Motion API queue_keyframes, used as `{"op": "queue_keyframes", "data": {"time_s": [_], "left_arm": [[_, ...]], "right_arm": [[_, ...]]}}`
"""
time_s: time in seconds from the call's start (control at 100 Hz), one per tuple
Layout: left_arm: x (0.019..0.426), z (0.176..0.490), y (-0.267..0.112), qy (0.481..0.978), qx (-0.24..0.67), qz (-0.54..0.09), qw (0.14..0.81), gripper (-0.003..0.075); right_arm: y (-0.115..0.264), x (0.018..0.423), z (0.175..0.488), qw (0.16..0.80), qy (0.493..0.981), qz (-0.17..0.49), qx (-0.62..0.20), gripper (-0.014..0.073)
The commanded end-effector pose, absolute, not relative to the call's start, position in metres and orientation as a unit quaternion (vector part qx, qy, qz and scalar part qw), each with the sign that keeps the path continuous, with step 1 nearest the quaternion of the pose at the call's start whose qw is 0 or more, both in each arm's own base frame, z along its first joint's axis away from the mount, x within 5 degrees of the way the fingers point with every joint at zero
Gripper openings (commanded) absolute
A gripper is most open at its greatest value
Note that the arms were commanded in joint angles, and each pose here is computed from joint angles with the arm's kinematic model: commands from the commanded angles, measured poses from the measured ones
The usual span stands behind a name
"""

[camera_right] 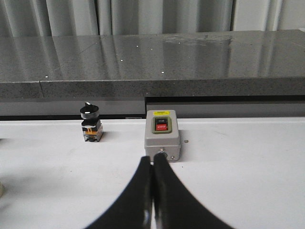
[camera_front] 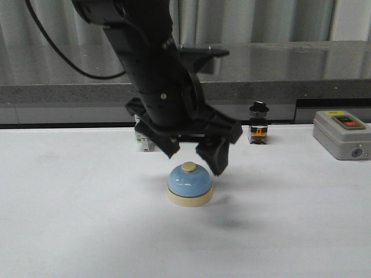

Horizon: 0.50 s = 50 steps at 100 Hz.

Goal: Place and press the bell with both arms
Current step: 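Lower the bell onto the table and open the left gripper, then raise the left gripper away from the bell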

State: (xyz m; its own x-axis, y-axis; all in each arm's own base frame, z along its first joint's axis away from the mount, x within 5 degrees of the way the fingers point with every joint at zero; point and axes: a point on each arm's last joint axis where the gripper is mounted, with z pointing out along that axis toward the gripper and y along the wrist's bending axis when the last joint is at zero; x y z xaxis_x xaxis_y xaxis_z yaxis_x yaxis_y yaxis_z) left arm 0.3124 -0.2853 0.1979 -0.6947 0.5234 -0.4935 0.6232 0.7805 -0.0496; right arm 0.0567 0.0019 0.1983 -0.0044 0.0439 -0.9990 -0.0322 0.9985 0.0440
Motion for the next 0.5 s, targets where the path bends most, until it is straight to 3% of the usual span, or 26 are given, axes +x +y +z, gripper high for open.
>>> {"op": "queue_keyframes", "data": {"time_s": [0.0,0.25,0.49], "left_arm": [[0.306,0.266,-0.283,0.884,0.301,-0.153,0.324,0.0581],[0.302,0.345,-0.234,0.851,0.239,-0.183,0.430,0.0577],[0.289,0.379,-0.156,0.838,0.153,-0.169,0.496,0.0577]], "right_arm": [[0.001,0.054,0.211,0.745,0.667,0.023,0.004,-0.0060],[0.001,0.054,0.211,0.745,0.667,0.023,0.004,-0.0060],[0.001,0.054,0.211,0.745,0.667,0.023,0.004,-0.0060]]}}
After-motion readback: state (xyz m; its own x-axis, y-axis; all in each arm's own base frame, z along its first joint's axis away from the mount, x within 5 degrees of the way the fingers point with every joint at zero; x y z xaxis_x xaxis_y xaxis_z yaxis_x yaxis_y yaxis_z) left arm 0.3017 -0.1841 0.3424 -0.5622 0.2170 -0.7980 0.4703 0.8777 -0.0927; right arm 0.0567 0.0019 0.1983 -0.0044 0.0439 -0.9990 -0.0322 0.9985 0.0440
